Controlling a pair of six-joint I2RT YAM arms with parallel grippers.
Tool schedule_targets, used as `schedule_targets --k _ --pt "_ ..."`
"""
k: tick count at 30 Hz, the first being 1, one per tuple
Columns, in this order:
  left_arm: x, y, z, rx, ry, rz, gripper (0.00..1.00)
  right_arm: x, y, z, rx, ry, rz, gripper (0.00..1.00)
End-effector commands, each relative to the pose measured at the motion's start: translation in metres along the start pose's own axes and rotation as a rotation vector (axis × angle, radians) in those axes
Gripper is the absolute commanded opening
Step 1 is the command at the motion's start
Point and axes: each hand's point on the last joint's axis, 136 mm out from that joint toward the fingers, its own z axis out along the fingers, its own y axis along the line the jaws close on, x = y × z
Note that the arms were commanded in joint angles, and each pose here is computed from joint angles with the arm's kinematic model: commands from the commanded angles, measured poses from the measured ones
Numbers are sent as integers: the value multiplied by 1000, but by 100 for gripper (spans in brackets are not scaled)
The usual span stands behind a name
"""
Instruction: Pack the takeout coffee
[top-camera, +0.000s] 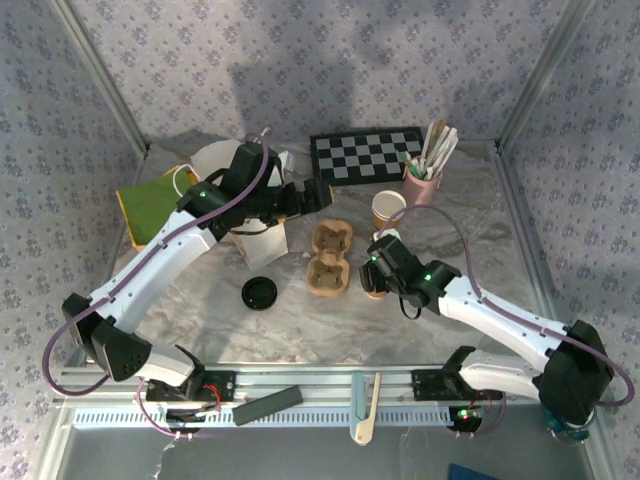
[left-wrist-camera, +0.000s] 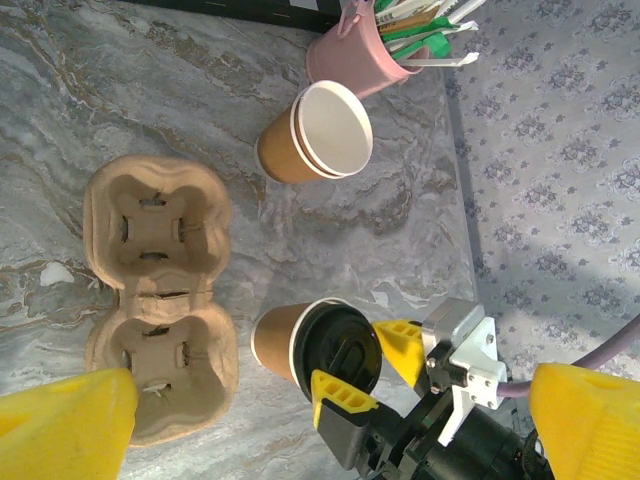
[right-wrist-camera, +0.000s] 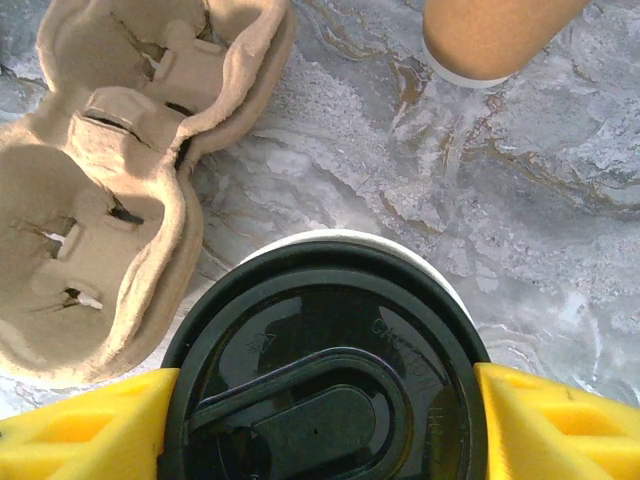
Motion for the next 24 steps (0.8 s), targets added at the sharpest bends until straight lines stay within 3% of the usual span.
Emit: schedule_targets --k 1,24 --pt "-1 -6 1 8 -2 8 100 -1 -4 -1 25 -22 6 70" --pt "0 -9 4 17 6 11 100 -8 0 -4 19 -55 2 71"
